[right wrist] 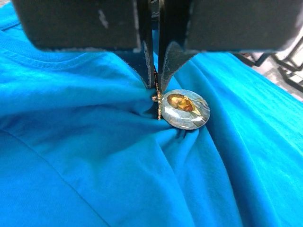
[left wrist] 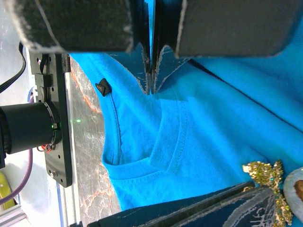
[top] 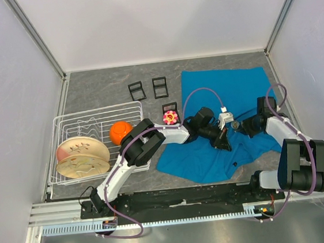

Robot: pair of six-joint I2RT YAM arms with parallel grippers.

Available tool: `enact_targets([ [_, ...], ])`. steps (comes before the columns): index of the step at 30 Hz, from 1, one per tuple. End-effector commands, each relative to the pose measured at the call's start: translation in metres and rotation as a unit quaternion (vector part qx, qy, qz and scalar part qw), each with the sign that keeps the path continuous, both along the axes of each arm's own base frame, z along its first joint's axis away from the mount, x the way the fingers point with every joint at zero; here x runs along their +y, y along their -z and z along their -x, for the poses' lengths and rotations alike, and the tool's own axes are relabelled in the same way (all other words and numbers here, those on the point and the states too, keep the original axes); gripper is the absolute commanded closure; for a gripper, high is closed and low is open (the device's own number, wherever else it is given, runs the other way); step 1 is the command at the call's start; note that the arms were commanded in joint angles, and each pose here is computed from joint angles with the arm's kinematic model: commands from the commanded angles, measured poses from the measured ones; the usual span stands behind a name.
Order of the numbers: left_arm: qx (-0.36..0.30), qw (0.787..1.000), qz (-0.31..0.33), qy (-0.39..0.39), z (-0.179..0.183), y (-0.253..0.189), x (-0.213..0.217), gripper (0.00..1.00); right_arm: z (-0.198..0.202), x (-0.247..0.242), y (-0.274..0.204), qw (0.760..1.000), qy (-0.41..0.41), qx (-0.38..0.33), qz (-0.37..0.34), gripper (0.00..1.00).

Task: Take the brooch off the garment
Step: Remove the brooch from the clothes.

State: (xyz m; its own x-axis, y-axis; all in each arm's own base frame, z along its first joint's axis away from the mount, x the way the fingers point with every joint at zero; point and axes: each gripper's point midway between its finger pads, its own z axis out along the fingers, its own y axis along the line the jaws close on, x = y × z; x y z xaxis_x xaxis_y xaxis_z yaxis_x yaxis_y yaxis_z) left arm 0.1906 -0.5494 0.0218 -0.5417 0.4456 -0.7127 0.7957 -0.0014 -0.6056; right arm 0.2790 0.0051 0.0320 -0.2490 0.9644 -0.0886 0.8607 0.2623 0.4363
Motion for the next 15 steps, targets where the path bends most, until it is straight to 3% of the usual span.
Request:
enact_targets([
  [1,0.004,1.000,-0.002,-0.005,0.004,-0.005,0.002,0.97,-0.002,-0.022,-0.005,0.997,-0.012,0.013,0.080,0.73],
  [3,0.006,1.000,0.000,-0.004,0.004,-0.005,0.002,0.97,-0.002,-0.023,-0.003,0.996,-0.018,0.012,0.089,0.67],
  [11,0.008,1.000,0.001,-0.001,0.006,-0.006,0.002,0.97,-0.014,-0.013,-0.002,0.997,-0.024,-0.008,0.072,0.69],
  [15,0.009,1.000,0.002,0.002,0.006,-0.007,0.002,0.97,-0.019,-0.007,-0.013,0.998,-0.029,-0.029,0.057,0.60],
])
